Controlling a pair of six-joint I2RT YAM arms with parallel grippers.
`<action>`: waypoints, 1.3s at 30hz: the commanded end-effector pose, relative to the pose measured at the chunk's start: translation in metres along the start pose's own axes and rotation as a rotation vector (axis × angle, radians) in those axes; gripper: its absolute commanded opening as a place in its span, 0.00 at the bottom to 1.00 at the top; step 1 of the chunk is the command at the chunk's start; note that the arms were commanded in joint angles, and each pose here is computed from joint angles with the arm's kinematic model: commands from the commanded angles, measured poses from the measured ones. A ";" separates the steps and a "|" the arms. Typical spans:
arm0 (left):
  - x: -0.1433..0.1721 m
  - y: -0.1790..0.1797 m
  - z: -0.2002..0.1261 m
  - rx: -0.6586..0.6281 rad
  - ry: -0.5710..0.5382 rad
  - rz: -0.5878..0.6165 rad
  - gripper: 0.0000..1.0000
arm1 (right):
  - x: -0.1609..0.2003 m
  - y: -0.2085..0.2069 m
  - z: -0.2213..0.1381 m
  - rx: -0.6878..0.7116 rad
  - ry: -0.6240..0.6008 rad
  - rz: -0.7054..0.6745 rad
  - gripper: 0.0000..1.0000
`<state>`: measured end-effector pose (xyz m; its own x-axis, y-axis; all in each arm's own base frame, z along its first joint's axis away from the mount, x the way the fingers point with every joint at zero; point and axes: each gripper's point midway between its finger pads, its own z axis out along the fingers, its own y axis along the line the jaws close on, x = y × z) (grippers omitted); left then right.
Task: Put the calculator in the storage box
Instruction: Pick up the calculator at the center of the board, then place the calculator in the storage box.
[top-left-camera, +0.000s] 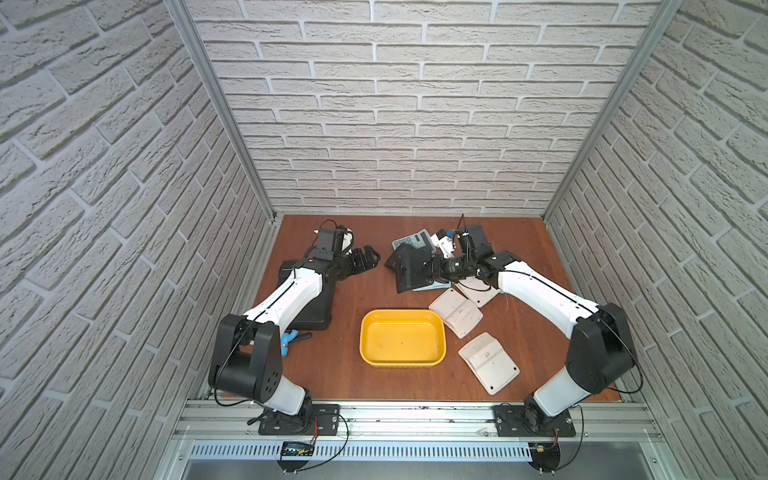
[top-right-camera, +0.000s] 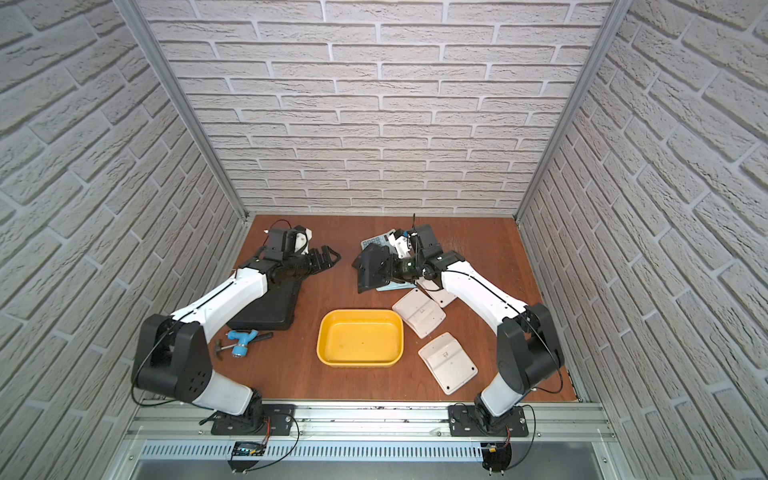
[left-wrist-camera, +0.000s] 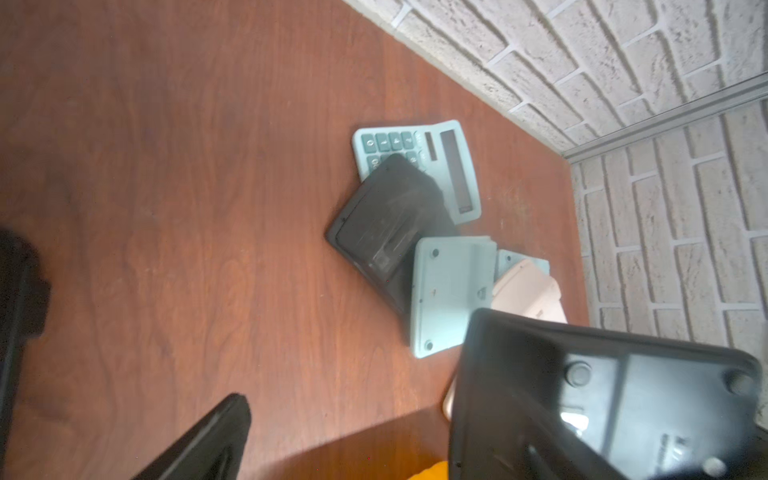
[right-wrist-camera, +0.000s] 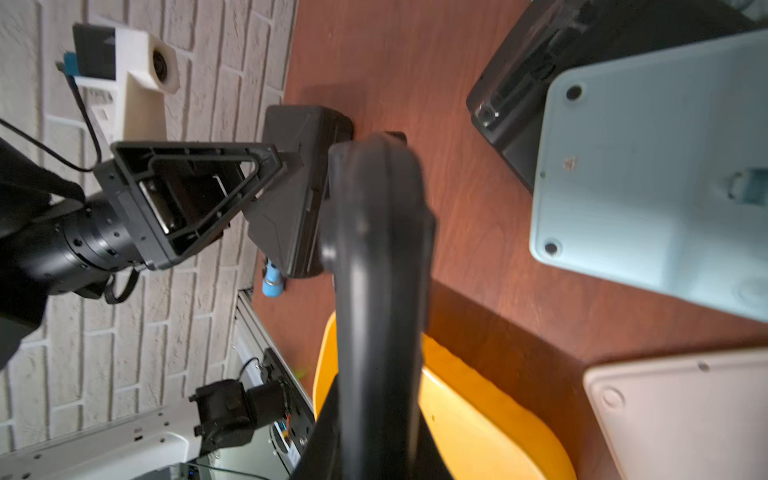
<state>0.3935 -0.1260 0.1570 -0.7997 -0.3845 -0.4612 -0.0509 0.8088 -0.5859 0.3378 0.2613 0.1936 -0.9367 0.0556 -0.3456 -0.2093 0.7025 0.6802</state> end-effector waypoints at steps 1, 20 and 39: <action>0.012 0.010 -0.018 -0.064 -0.013 0.032 0.98 | 0.032 0.001 -0.030 0.145 0.038 -0.066 0.03; 0.047 0.029 -0.035 -0.087 -0.024 0.036 0.98 | 0.112 0.023 -0.053 0.775 0.020 -0.260 0.03; 0.056 0.029 -0.049 -0.081 -0.032 0.046 0.98 | 0.152 0.025 0.048 0.882 0.170 -0.143 0.16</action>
<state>0.3221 -0.1028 0.1420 -0.7922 -0.3737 -0.4825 -0.0882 0.8523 -0.5155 0.2038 0.3069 0.1211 -0.9589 -0.1682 -0.2287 -0.1246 0.9732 -0.1932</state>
